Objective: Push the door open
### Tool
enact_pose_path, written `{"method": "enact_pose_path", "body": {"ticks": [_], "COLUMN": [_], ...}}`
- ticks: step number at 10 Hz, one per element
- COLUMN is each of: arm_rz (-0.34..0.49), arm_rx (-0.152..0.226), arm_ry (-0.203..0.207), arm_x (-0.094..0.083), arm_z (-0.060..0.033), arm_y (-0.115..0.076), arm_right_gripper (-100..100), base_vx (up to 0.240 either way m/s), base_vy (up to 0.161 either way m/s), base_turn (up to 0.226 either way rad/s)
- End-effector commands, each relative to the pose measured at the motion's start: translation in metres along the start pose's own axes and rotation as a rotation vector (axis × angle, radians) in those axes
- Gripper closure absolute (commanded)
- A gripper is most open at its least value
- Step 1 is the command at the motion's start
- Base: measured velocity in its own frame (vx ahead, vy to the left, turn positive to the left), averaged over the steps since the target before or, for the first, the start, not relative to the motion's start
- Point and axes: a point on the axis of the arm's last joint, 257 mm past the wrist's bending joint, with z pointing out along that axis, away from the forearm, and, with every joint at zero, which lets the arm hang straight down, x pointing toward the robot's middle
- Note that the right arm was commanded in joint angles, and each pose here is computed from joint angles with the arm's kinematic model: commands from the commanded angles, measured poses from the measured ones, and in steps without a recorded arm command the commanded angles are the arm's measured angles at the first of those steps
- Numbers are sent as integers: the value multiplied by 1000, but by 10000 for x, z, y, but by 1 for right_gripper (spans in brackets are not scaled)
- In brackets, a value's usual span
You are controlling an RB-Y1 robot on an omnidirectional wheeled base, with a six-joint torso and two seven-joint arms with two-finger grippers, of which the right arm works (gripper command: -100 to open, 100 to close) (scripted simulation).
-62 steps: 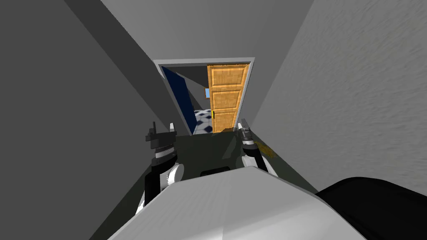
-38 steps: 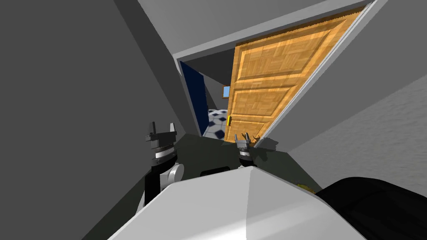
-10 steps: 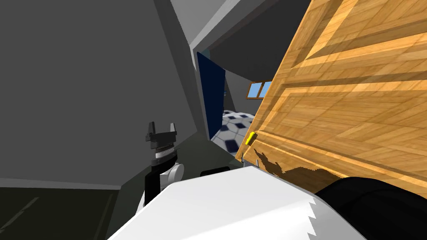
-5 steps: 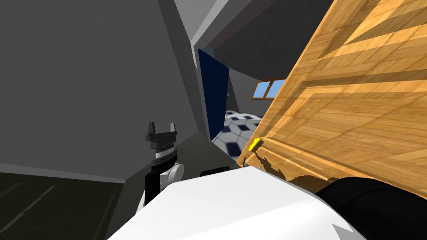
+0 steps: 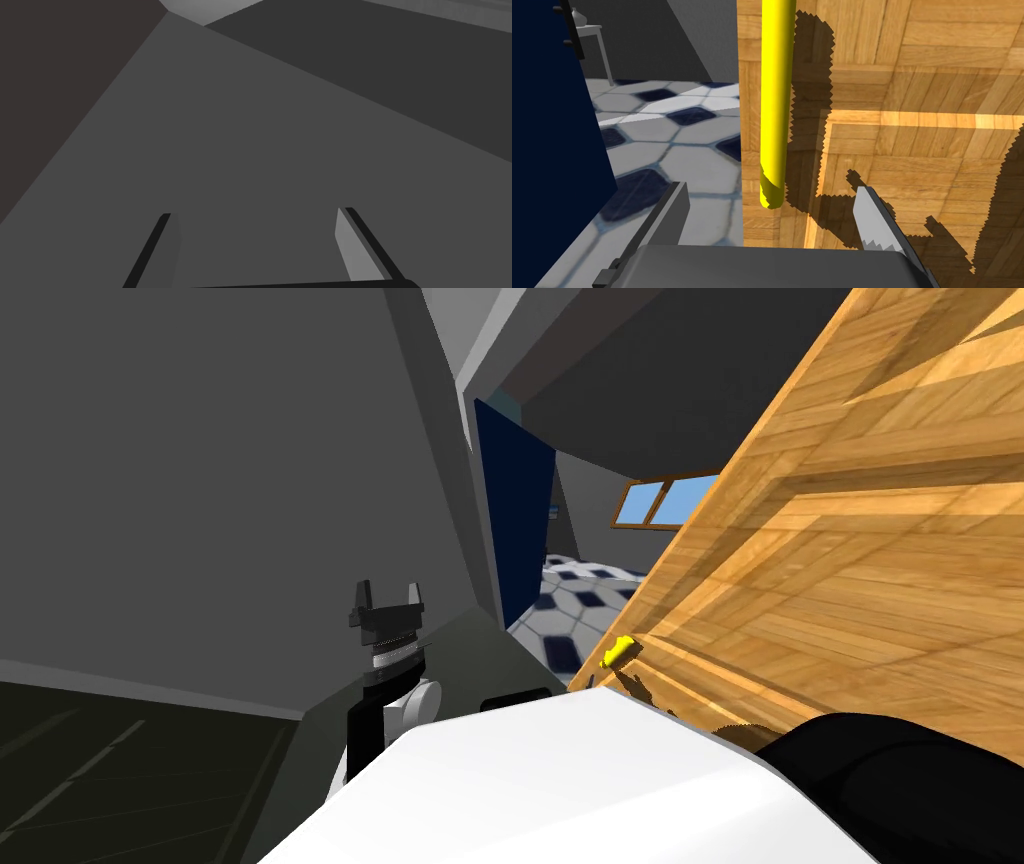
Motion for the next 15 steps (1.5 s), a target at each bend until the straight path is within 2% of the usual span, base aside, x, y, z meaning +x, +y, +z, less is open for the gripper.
{"method": "enact_pose_path", "body": {"ticks": [1, 2, 5, 10, 11, 15], "arm_rz": [0, -3, -5, 0, 0, 0], "arm_rx": [0, 0, 0, -6, -6, -6], "arm_ry": [0, 4, 3, -3, -3, -3], "arm_x": [0, 0, -5, -23, -23, -23], "arm_z": [0, 52, 118, 157, 157, 157], "arm_y": [0, 23, 21, -4, -4, -4], "arm_right_gripper": [-100, -100, -100, -100, 100, 100], "base_vx": [50, 113, 124, 96, -6, -6], "base_vy": [-67, -112, -170, -137, 10, 9], "base_turn": [29, -6, 12, 7, -4, -1]}}
